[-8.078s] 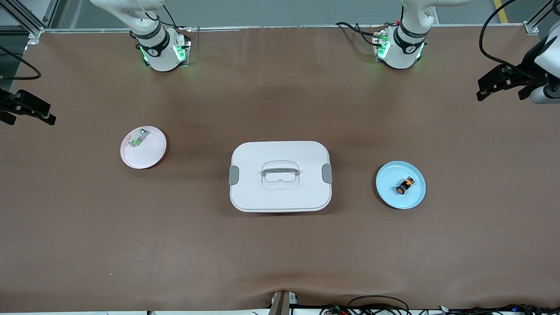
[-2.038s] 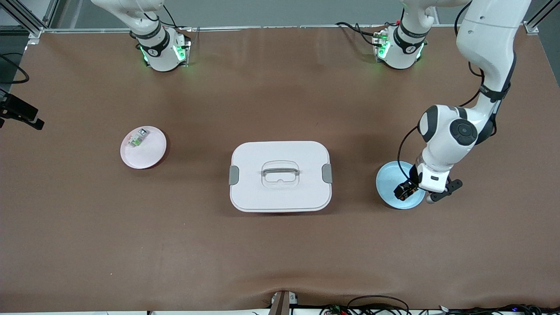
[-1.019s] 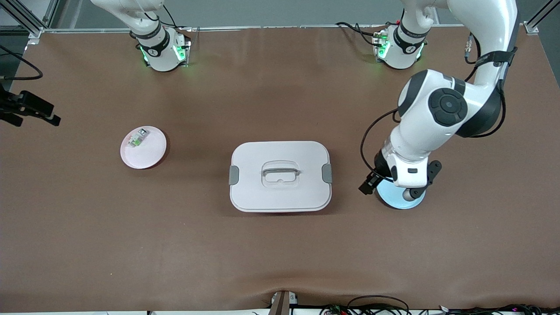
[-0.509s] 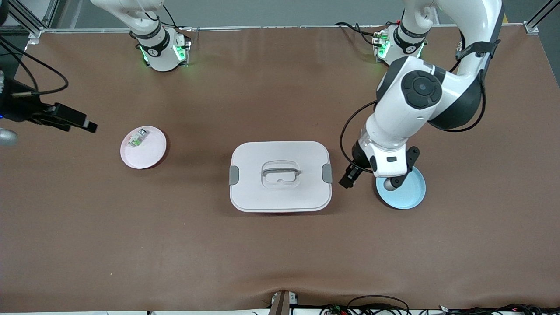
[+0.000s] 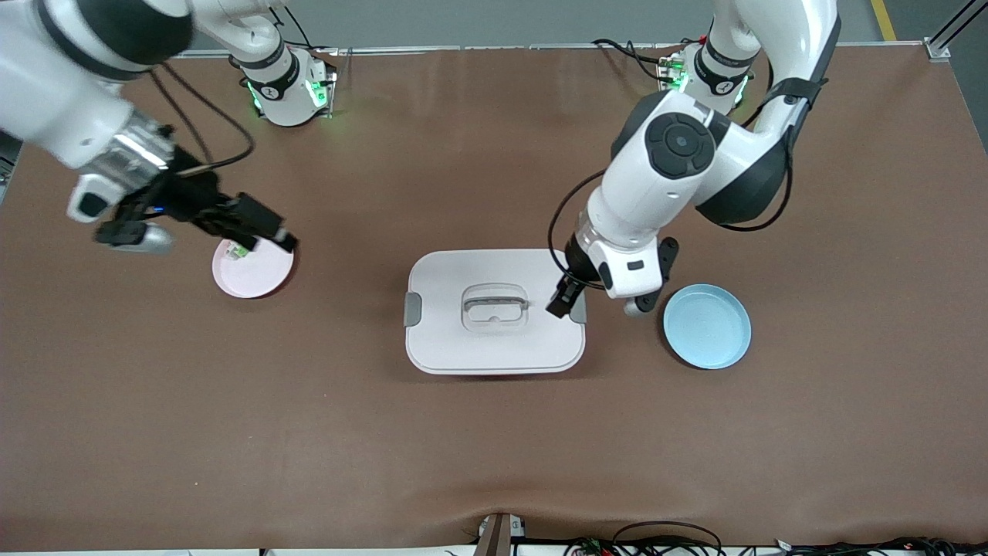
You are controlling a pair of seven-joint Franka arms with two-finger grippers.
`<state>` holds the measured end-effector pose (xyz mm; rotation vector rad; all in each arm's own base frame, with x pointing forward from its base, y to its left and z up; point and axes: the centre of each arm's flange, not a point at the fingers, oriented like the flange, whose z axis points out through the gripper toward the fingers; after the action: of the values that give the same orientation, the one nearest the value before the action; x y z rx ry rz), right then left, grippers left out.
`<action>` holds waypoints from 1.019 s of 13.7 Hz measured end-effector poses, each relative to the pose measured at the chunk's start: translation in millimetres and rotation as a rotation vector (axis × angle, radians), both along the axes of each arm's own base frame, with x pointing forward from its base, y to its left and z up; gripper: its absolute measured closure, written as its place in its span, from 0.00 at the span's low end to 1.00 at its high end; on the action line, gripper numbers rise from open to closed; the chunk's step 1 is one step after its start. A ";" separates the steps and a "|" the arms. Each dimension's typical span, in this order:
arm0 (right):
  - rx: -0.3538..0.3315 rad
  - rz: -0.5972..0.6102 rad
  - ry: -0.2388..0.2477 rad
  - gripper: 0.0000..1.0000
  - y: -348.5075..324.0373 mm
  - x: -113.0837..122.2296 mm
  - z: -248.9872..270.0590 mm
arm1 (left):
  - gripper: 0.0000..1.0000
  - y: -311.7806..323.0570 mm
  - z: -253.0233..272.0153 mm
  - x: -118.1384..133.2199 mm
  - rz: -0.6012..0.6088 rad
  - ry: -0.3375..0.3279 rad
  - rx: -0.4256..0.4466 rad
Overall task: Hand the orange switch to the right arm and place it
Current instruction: 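Lift the switch with the left gripper while the right gripper approaches, then grasp the switch with the right gripper beside the left gripper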
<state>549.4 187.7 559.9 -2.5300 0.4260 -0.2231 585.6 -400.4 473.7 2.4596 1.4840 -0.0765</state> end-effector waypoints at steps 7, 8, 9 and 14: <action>0.220 -0.063 -0.095 0.00 106.3 -33.0 -50.0 | 0.27 -51.3 7.0 -32.2 0.172 0.098 -0.079; 0.235 -0.057 -0.103 0.00 114.9 -35.2 -56.6 | 0.27 -56.1 6.8 -35.0 0.204 0.119 -0.093; 0.237 -0.051 -0.105 0.00 120.7 -36.1 -63.9 | 0.27 -59.1 6.7 -36.4 0.238 0.138 -0.104; 0.232 -0.060 -0.120 0.00 153.0 -43.0 -100.9 | 0.27 -70.5 10.2 -42.2 0.336 0.184 -0.130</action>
<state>506.4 340.7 459.0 -2.2656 0.4538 -0.3266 543.4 -470.9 483.8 2.1185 1.8837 -0.3289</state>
